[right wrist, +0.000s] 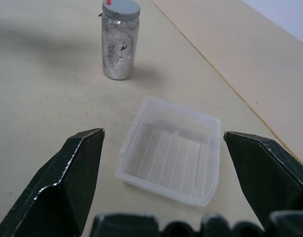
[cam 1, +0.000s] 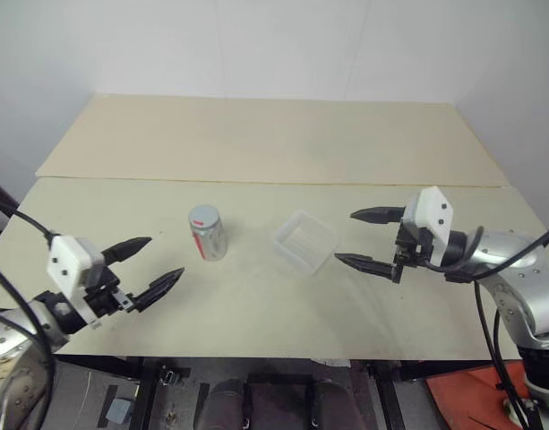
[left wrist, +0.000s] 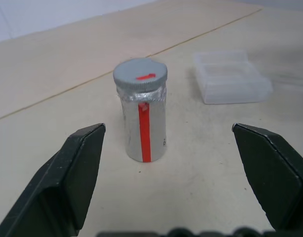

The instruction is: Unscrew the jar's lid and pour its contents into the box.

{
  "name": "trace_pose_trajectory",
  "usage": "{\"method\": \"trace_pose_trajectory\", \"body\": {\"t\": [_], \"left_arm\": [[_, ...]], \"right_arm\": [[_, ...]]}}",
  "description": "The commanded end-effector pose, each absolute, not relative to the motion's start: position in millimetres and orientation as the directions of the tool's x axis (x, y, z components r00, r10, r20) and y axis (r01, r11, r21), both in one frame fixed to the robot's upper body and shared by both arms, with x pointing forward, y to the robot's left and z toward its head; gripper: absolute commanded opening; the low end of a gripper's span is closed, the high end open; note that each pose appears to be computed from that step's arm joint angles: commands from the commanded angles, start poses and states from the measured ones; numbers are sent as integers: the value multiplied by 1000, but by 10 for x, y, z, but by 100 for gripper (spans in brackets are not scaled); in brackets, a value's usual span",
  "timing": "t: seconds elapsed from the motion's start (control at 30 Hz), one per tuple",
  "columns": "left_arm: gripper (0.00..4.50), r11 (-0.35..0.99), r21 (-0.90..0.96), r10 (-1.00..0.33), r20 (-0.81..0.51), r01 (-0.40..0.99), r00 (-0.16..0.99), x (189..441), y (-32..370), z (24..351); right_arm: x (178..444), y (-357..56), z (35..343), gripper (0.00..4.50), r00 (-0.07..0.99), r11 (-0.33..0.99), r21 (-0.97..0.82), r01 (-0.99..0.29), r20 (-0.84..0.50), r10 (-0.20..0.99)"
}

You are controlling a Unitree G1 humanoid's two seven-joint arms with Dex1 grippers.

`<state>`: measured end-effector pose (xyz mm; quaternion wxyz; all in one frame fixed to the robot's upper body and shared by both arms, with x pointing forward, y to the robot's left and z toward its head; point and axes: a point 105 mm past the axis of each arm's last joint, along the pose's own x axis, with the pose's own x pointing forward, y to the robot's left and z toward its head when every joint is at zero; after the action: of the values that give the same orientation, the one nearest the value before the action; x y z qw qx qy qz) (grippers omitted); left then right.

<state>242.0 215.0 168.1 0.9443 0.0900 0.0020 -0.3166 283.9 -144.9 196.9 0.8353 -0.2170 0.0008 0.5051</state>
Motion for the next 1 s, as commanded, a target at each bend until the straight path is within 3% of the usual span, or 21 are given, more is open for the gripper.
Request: {"method": "trace_pose_trajectory", "body": {"t": [0.03, 0.47, 0.77, 0.9, 1.0], "left_arm": [[447, 819, 158, -558, 2, 551, 830, 2545, 2076, 1686], [447, 890, 180, -444, 125, 419, 887, 3162, 1862, 1471], [447, 902, 192, -416, 151, 386, 897, 3309, 1780, 1347], [366, 909, 191, -403, 169, 371, 900, 3362, 1746, 1335], [264, 903, 181, -419, 174, 390, 891, 3373, 1695, 1330]], "right_arm": [[2811, -1498, 2103, 450, 509, 395, -425, -815, -198, 838], [2765, -1419, 2236, 450, 503, 374, -460, -805, -197, 841], [2746, -1406, 2286, 450, 503, 370, -473, -800, -190, 843], [2727, -1392, 2301, 450, 495, 362, -477, -801, -186, 849], [2721, -1387, 2307, 450, 492, 358, -480, -801, -188, 850]]}}
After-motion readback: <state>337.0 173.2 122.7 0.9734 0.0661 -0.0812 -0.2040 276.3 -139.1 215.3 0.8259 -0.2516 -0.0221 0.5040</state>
